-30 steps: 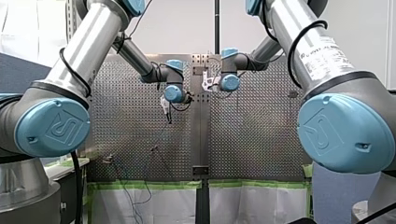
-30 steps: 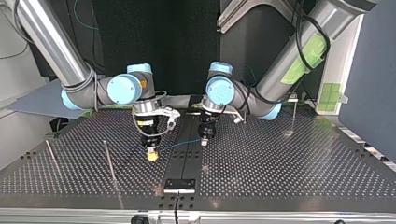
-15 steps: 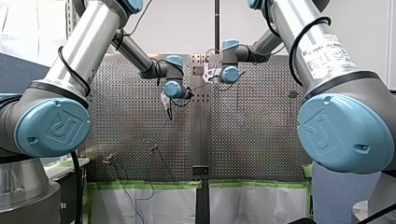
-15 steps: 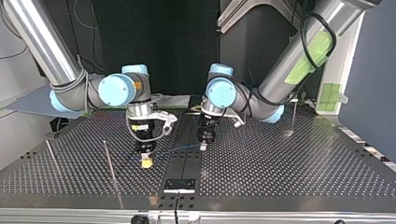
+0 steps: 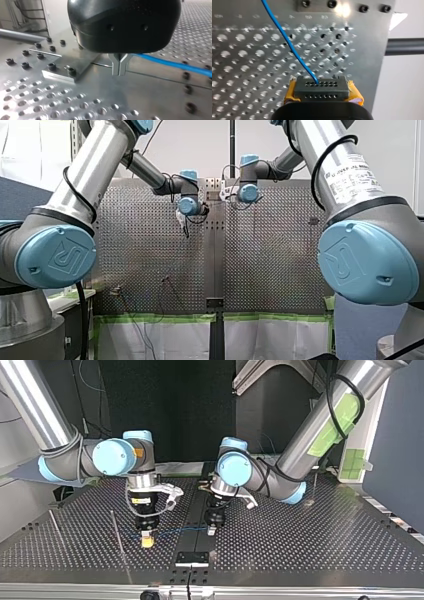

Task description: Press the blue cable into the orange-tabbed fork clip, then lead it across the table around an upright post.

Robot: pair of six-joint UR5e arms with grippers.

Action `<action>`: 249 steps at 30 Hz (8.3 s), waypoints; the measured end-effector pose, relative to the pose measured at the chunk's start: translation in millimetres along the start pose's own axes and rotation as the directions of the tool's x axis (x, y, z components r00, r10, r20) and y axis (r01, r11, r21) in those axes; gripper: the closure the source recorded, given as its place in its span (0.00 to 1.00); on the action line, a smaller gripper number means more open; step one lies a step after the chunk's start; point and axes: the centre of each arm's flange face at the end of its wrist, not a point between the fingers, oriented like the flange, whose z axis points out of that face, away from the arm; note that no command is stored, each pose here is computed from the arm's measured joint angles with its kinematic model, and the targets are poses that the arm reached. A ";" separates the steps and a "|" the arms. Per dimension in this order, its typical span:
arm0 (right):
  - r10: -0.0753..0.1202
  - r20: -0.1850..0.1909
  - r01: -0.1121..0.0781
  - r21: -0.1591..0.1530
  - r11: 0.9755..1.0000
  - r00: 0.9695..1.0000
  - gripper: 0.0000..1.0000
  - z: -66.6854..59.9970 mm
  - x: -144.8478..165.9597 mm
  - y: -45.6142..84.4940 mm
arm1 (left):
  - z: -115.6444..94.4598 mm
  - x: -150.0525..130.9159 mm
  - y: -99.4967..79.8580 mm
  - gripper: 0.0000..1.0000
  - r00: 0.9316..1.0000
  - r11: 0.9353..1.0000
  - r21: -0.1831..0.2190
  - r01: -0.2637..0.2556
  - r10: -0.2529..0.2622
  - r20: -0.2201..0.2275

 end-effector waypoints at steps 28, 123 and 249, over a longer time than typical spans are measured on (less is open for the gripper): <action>0.003 -0.042 -0.006 -0.067 0.998 0.999 1.00 5.4 36.1 47.6 | 23.9 -43.3 -34.3 1.00 0.969 0.958 0.162 0.236 -0.244 0.027; -0.046 0.039 0.054 -0.213 0.976 0.998 1.00 5.3 28.0 149.1 | 35.1 -66.3 -43.2 1.00 0.954 0.921 0.263 0.287 -0.300 0.010; -0.083 0.236 0.137 -0.224 0.965 0.968 1.00 -12.3 -82.9 151.1 | -78.1 159.9 60.8 0.07 0.896 0.933 -0.358 -0.048 -0.118 -0.428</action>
